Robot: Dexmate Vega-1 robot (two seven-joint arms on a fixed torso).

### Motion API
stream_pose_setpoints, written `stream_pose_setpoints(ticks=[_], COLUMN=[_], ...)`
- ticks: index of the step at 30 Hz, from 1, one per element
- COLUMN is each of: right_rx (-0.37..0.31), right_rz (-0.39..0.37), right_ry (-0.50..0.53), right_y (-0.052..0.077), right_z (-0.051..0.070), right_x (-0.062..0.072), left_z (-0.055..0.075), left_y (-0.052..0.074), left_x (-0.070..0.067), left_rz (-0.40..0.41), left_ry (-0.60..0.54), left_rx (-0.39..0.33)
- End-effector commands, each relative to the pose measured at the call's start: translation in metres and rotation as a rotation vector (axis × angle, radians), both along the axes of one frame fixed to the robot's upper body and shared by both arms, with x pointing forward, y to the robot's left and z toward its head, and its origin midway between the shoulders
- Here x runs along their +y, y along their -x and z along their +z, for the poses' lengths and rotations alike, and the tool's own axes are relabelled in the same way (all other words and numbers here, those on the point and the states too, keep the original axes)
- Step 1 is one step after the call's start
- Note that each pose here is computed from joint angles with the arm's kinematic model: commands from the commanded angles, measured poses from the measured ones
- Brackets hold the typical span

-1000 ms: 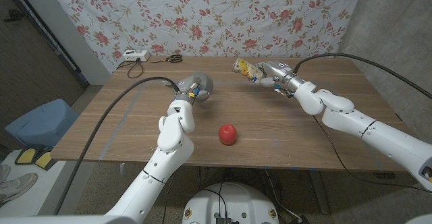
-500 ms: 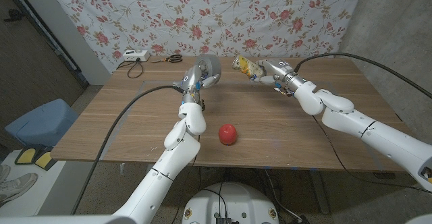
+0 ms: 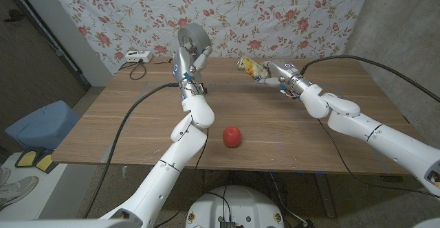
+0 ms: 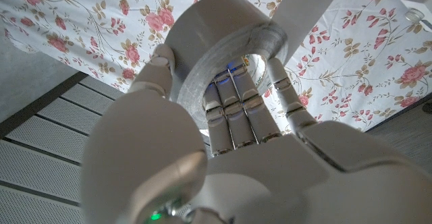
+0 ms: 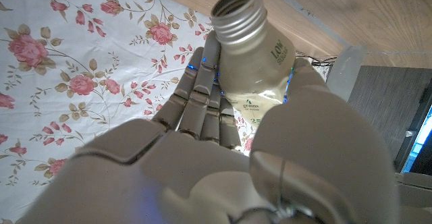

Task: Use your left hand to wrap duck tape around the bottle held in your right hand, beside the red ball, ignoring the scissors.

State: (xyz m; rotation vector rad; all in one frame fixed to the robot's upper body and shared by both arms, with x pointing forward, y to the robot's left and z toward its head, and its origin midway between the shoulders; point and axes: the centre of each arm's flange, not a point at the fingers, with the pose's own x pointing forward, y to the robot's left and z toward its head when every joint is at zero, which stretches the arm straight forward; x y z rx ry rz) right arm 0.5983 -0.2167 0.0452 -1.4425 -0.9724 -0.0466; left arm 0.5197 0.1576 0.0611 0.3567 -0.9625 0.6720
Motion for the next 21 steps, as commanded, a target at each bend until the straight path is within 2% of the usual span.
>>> stream_pose_setpoints(ticks=[1, 7, 14, 16, 17, 18, 21], right_rx=[-0.054, -0.092, -0.110, -0.109, -0.108, -0.109, -0.115], right_rz=[0.037, 0.048, 0.052, 0.045, 0.044, 0.041, 0.038], right_ry=[0.019, 0.044, 0.055, 0.056, 0.056, 0.056, 0.060], right_y=[0.003, 0.009, 0.016, 0.016, 0.016, 0.015, 0.014], right_z=[-0.009, -0.007, -0.005, -0.004, -0.004, -0.005, -0.005], right_x=[0.007, 0.011, 0.013, 0.014, 0.014, 0.013, 0.013], left_z=[0.039, 0.065, 0.093, 0.105, 0.105, 0.113, 0.124], left_y=[0.003, -0.008, -0.023, -0.028, -0.028, -0.031, -0.034], left_x=[0.006, 0.007, 0.012, 0.013, 0.013, 0.013, 0.014], left_rz=[-0.102, -0.180, -0.293, -0.312, -0.313, -0.335, -0.377], left_ry=[0.014, -0.060, -0.170, -0.250, -0.253, -0.309, -0.363], left_rx=[0.007, 0.145, 0.255, 0.293, 0.295, 0.321, 0.346])
